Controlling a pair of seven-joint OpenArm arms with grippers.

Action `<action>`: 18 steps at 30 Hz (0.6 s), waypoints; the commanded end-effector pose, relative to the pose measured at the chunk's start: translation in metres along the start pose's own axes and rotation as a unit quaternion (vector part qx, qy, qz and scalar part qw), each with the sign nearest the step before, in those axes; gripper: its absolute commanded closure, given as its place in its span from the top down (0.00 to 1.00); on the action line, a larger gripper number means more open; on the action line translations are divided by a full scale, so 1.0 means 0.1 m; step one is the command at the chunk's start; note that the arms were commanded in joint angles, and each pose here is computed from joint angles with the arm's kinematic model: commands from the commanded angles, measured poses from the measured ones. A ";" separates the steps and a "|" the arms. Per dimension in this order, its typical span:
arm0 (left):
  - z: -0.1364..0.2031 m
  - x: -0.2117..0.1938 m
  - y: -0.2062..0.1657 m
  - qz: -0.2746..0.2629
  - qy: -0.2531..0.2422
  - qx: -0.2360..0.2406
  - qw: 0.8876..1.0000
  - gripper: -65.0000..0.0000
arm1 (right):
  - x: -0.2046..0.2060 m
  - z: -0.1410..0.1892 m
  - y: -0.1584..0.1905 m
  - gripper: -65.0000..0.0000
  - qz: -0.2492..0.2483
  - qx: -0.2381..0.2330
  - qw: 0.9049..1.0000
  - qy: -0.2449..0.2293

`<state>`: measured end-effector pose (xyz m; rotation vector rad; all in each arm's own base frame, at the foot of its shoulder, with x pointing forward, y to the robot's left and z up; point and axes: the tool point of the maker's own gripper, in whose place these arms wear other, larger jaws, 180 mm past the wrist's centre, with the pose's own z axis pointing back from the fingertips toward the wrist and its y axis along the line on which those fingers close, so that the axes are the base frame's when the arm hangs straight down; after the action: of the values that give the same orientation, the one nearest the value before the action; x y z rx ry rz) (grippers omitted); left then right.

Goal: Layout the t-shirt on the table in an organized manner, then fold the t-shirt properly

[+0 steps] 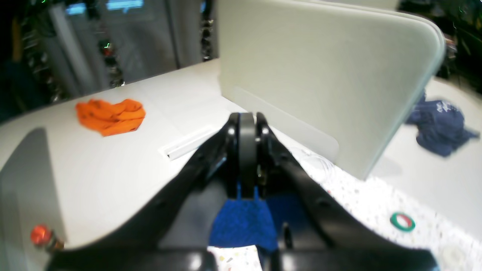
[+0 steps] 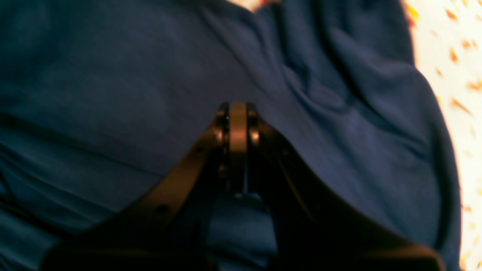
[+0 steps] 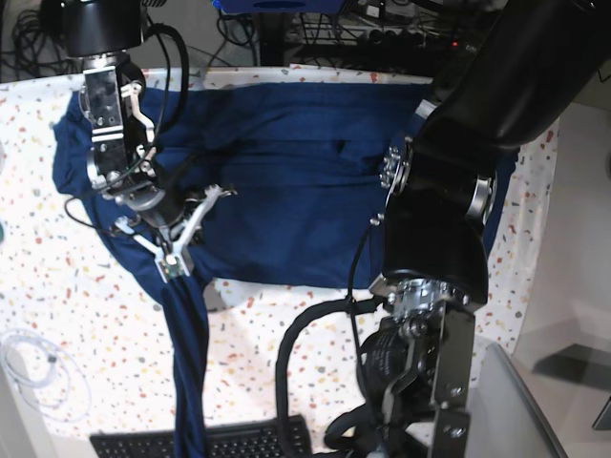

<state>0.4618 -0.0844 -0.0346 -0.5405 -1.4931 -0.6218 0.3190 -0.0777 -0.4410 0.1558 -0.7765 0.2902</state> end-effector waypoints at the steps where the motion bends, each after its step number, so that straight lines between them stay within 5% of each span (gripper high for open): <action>1: -0.03 0.25 -0.05 -0.012 -0.030 -0.009 0.999 0.00 | 0.28 -0.02 -0.03 0.00 -0.002 -0.002 0.999 -0.036; 12: -0.21 0.49 0.03 0.000 -0.081 0.006 0.997 0.00 | 0.30 -0.57 -0.20 0.00 -0.030 0.002 0.999 0.026; 18: -0.16 0.61 0.00 0.016 -0.112 -0.003 0.994 0.00 | 0.24 -0.49 -0.70 0.00 -0.114 -0.044 0.992 0.016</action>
<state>0.4802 -0.0942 -0.0049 -0.6154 -1.6081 -0.5425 0.3759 -0.1286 -0.4737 0.1515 -0.6835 0.0443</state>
